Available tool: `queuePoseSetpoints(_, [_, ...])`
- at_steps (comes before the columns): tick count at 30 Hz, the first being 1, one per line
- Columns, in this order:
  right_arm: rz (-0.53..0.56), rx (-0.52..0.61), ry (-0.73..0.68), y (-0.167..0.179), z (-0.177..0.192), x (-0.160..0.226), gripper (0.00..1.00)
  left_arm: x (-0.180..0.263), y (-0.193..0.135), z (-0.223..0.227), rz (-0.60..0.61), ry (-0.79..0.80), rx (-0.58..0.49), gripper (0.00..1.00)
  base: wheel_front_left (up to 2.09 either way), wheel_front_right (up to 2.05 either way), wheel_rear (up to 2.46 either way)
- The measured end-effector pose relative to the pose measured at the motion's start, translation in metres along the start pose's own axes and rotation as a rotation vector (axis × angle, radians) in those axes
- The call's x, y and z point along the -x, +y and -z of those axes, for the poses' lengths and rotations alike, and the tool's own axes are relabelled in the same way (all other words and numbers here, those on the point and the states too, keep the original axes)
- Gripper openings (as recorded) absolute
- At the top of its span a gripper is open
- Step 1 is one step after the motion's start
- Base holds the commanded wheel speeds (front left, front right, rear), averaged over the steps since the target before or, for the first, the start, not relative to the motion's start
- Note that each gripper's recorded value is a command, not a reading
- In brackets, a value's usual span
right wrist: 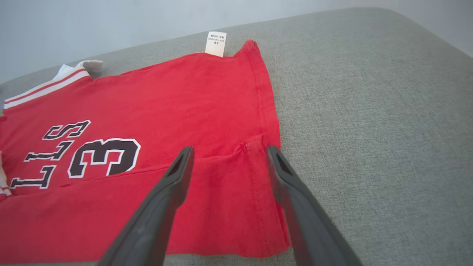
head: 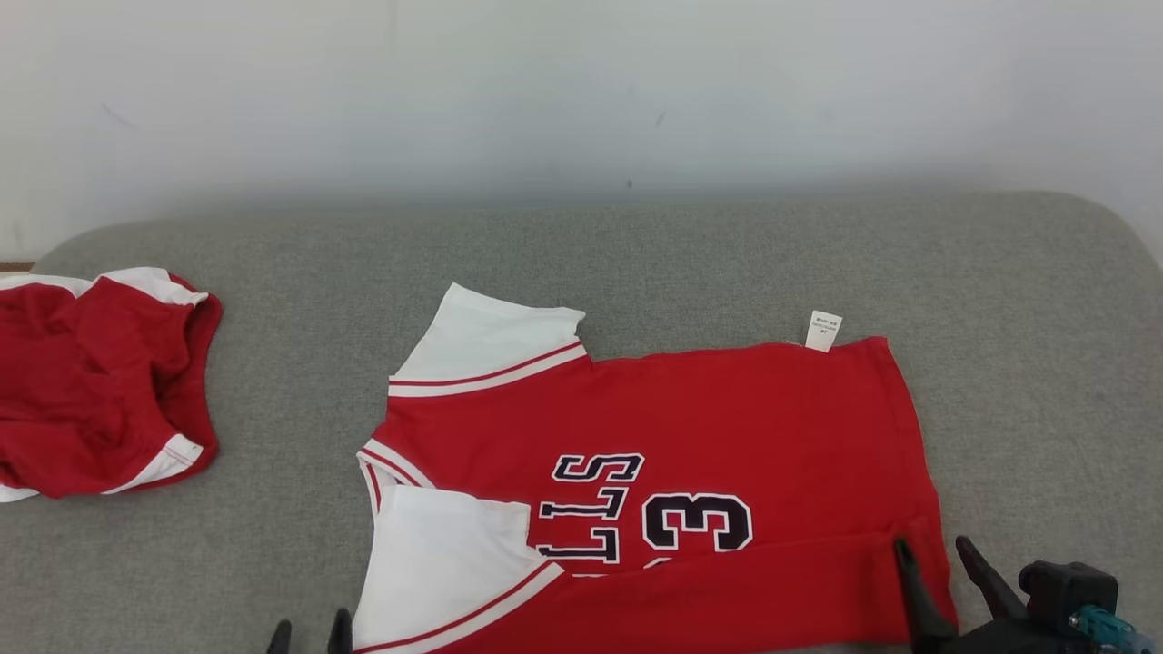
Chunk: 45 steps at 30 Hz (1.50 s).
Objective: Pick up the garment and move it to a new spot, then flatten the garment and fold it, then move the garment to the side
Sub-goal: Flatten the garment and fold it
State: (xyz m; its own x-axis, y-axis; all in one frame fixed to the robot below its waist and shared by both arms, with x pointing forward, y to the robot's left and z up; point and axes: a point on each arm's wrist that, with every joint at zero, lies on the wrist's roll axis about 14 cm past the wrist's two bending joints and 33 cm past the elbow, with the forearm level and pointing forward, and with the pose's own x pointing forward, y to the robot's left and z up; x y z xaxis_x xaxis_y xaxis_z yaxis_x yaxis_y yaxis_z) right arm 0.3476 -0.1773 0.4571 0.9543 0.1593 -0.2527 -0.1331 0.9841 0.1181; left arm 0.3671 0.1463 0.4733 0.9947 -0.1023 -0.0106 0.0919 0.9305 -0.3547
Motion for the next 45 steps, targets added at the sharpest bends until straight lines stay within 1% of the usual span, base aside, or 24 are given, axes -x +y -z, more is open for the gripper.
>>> queuePoseSetpoints(4, [-0.020, 0.011, -0.117, 0.009, -0.025, -0.002, 1.00, -0.001, 0.002, -0.036, -0.016, -0.112, -0.057, 1.00, 0.00, 0.00, 0.00])
queuePoseSetpoints(9, [-0.051, 0.038, -0.206, 0.021, -0.041, 0.000, 1.00, 0.005, 0.006, -0.072, -0.050, -0.221, -0.154, 1.00, 0.00, 0.00, 0.00])
queuePoseSetpoints(12, [-0.050, 0.053, -0.272, 0.023, -0.051, 0.001, 1.00, 0.009, 0.005, -0.082, -0.062, -0.251, -0.191, 1.00, 0.00, 0.00, 0.00])
queuePoseSetpoints(17, [-0.035, 0.039, -0.249, 0.023, -0.040, 0.002, 1.00, 0.010, 0.006, -0.073, -0.058, -0.224, -0.191, 1.00, 0.00, 0.00, 0.00])
queuePoseSetpoints(18, [-0.031, 0.040, -0.245, 0.022, -0.039, -0.001, 1.00, 0.000, 0.004, -0.070, -0.021, -0.206, -0.232, 1.00, 0.00, 0.00, 0.00])
queuePoseSetpoints(20, [-0.027, 0.039, -0.252, 0.021, -0.043, -0.005, 1.00, -0.010, 0.002, -0.070, 0.013, -0.199, -0.238, 1.00, 0.00, 0.00, 0.00])
queuePoseSetpoints(22, [-0.019, 0.041, -0.260, 0.018, -0.048, -0.011, 1.00, -0.025, -0.001, -0.073, 0.053, -0.189, -0.273, 1.00, 0.00, 0.00, 0.00])
queuePoseSetpoints(25, [-0.008, 0.041, -0.268, 0.013, -0.055, -0.022, 1.00, -0.055, -0.009, -0.088, 0.113, -0.195, -0.306, 1.00, 0.00, 0.00, 0.00])
queuePoseSetpoints(27, [-0.002, 0.039, -0.285, 0.010, -0.062, -0.031, 1.00, -0.076, -0.013, -0.100, 0.144, -0.203, -0.302, 1.00, 0.00, 0.00, 0.00])
queuePoseSetpoints(29, [0.005, 0.035, -0.299, 0.007, -0.067, -0.039, 1.00, -0.096, -0.020, -0.108, 0.182, -0.193, -0.325, 1.00, 0.00, 0.00, 0.00])
queuePoseSetpoints(31, [0.011, 0.030, -0.303, 0.005, -0.069, -0.048, 1.00, -0.117, -0.027, -0.117, 0.211, -0.195, -0.312, 1.00, 0.00, 0.00, 0.00])
queuePoseSetpoints(34, [0.023, 0.025, -0.305, 0.000, -0.069, -0.063, 1.00, -0.149, -0.036, -0.118, 0.257, -0.153, -0.313, 1.00, 0.00, 0.00, 0.00])
queuePoseSetpoints(36, [0.027, 0.024, -0.304, -0.003, -0.069, -0.071, 1.00, -0.167, -0.040, -0.113, 0.286, -0.107, -0.323, 1.00, 0.00, 0.00, 0.00])
queuePoseSetpoints(38, [0.035, 0.024, -0.302, -0.007, -0.069, -0.079, 1.00, -0.184, -0.044, -0.105, 0.313, -0.059, -0.308, 1.00, 0.00, 0.00, 0.00])
queuePoseSetpoints(43, [0.068, 0.026, -0.304, -0.024, -0.072, -0.092, 1.00, -0.222, -0.045, -0.083, 0.349, 0.052, -0.341, 1.00, 0.00, 0.00, 0.00])
queuePoseSetpoints(45, [0.087, 0.027, -0.299, -0.032, -0.070, -0.095, 1.00, -0.233, -0.047, -0.069, 0.364, 0.094, -0.326, 1.00, 0.00, 0.00, 0.00])
